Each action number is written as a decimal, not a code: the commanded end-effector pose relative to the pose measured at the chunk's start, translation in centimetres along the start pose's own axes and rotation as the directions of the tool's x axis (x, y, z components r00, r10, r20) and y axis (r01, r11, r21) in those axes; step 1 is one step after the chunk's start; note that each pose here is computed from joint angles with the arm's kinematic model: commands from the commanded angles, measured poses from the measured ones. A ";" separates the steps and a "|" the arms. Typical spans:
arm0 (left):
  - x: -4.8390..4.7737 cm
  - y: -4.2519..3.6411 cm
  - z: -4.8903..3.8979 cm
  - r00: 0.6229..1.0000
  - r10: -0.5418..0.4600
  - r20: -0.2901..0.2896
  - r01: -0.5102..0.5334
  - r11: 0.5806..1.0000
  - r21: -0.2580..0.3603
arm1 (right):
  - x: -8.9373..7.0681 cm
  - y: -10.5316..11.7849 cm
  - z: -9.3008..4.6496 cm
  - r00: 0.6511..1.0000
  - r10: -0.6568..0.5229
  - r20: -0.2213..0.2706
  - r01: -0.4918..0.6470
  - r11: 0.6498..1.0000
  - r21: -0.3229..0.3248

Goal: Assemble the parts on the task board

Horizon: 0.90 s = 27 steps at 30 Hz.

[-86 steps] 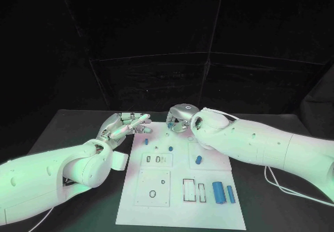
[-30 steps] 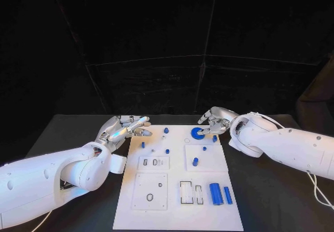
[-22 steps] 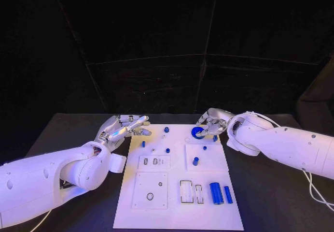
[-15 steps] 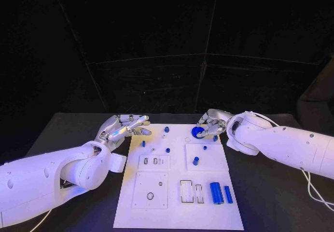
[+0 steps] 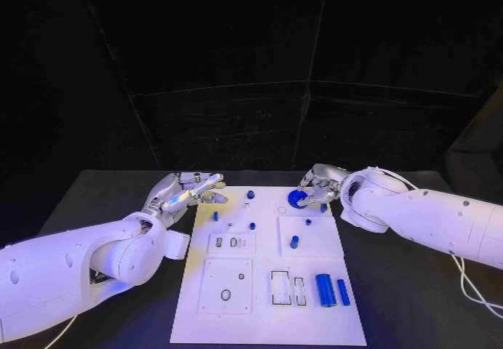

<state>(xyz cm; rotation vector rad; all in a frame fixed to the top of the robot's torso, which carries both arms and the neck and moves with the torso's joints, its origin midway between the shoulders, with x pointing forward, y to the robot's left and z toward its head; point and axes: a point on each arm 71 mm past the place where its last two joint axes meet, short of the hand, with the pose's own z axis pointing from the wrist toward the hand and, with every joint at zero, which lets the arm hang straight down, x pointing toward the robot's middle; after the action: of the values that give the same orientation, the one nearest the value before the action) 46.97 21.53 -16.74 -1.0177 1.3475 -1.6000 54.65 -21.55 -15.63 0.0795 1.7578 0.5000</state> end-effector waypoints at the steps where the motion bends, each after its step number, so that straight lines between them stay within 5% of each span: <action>1: 0.12 -0.10 0.04 1.000 -0.007 -0.013 0.007 1.000 0.005 | -0.2 0.1 0.1 1.000 -0.012 0.012 0.012 1.000 0.005; 27: 0.18 -0.04 0.06 1.000 -0.013 -0.022 0.013 1.000 0.000 | 0.1 0.8 0.7 0.996 -0.093 0.009 0.093 0.996 -0.002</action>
<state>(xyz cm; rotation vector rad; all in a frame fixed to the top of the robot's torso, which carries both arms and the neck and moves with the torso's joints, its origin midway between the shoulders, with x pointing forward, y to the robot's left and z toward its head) 46.99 21.51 -16.77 -1.0180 1.3520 -1.6055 55.05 -20.67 -15.55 0.0282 1.7391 0.4528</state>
